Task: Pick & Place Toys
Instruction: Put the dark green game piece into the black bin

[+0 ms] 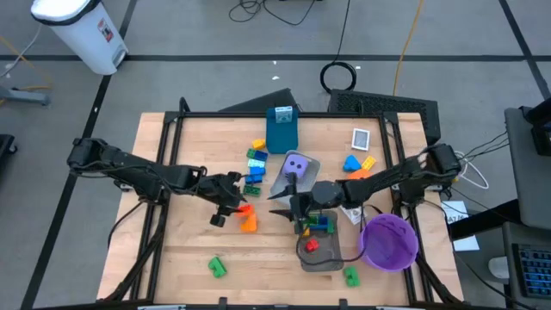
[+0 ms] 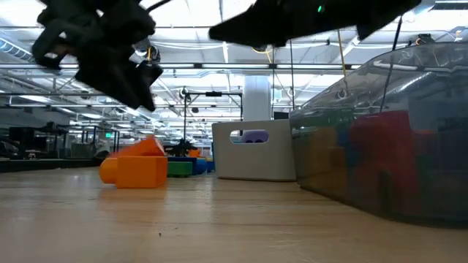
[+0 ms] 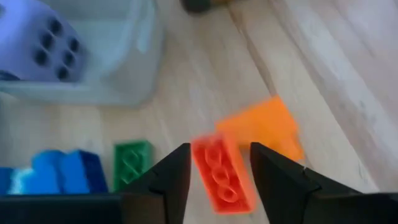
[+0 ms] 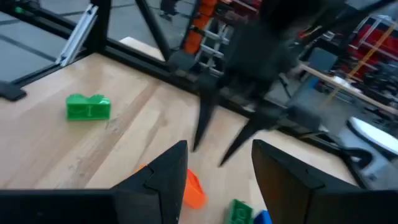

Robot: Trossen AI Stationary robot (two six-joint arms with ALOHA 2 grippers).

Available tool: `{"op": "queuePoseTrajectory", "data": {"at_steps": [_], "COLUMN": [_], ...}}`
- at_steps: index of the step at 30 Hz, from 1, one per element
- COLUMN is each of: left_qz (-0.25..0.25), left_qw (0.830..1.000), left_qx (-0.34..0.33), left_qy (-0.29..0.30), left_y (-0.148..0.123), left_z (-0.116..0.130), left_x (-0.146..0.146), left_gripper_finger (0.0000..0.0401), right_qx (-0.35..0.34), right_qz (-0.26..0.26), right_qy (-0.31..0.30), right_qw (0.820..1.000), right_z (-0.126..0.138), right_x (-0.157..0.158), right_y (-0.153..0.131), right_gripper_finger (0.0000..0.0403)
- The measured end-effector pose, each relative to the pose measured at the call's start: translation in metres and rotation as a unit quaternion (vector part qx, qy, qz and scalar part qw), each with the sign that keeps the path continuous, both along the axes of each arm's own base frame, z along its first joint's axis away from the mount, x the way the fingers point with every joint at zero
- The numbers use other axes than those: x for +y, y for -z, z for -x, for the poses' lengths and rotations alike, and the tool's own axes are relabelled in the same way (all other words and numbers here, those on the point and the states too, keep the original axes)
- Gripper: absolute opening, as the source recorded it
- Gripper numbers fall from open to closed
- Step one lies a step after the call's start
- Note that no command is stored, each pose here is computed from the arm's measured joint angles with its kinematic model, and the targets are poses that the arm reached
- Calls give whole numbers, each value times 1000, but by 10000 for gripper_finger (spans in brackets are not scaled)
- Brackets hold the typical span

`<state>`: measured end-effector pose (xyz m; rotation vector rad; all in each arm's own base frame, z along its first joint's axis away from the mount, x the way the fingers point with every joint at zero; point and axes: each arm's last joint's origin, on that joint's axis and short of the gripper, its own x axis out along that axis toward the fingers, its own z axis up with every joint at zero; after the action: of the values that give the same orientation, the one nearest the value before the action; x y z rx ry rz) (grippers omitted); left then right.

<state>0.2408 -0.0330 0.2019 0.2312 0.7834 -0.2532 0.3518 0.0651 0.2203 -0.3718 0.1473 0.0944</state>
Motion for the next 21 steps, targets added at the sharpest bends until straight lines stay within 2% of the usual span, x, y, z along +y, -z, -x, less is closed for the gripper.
{"op": "queuePoseTrajectory", "data": {"at_steps": [6,12,17,21], "left_qz": [0,5,49,35], "left_qw": [1000,999,996,996], "left_qx": [-8,21,29,33], "left_qy": [-19,-40,-70,-78], "left_y": [-9,-5,-5,-4], "left_z": [-5,-2,-2,-2], "left_x": [7,13,17,19], "left_gripper_finger": [90,53,79,132], "right_qx": [6,1,-5,-6], "right_qz": [-16,-29,-43,-44], "right_qy": [12,18,19,20], "right_qw": [1000,999,999,999], "right_z": [-17,-19,-19,-19], "right_x": [-12,-16,-16,-16], "right_y": [27,29,27,27], "right_gripper_finger": [188,210,232,247]}}
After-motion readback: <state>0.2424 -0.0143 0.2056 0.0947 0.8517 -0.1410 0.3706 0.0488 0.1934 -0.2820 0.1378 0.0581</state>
